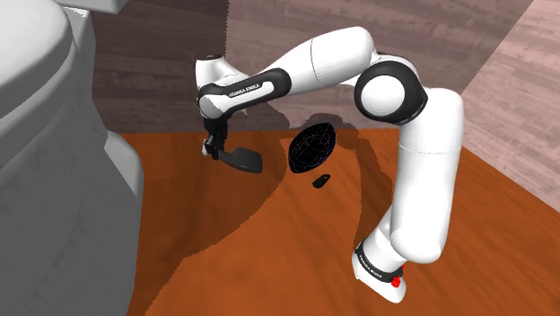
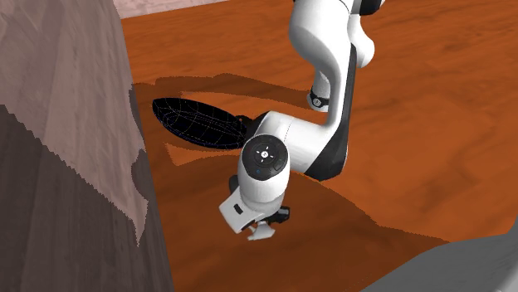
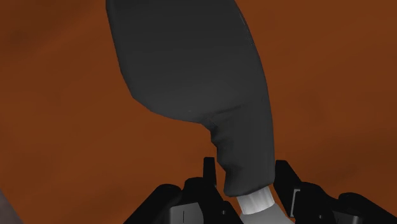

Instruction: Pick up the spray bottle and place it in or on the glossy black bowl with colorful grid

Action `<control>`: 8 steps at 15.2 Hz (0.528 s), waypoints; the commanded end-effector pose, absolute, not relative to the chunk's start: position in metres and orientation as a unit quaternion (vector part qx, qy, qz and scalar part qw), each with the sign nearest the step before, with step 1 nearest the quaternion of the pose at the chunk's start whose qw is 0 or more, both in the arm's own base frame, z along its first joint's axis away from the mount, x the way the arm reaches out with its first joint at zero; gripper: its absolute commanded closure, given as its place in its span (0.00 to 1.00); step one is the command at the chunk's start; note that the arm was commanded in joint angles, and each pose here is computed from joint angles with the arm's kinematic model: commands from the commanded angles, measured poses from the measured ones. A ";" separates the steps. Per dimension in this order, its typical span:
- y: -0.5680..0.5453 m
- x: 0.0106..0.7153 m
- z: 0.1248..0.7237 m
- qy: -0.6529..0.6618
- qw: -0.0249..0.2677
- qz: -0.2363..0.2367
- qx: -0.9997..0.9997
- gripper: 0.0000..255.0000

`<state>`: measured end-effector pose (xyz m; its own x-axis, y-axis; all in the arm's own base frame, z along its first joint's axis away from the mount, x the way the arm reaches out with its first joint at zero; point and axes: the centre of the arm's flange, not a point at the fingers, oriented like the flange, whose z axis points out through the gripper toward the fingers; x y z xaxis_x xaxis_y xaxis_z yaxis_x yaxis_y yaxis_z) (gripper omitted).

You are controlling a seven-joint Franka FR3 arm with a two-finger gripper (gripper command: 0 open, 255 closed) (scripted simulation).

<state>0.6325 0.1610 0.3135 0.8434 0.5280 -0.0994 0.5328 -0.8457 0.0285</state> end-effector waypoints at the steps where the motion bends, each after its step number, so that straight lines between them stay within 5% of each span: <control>1: 0.160 0.632 0.323 0.276 0.027 -0.044 0.960 1.00; 8: 0.160 0.632 0.360 0.276 0.027 -0.044 0.960 1.00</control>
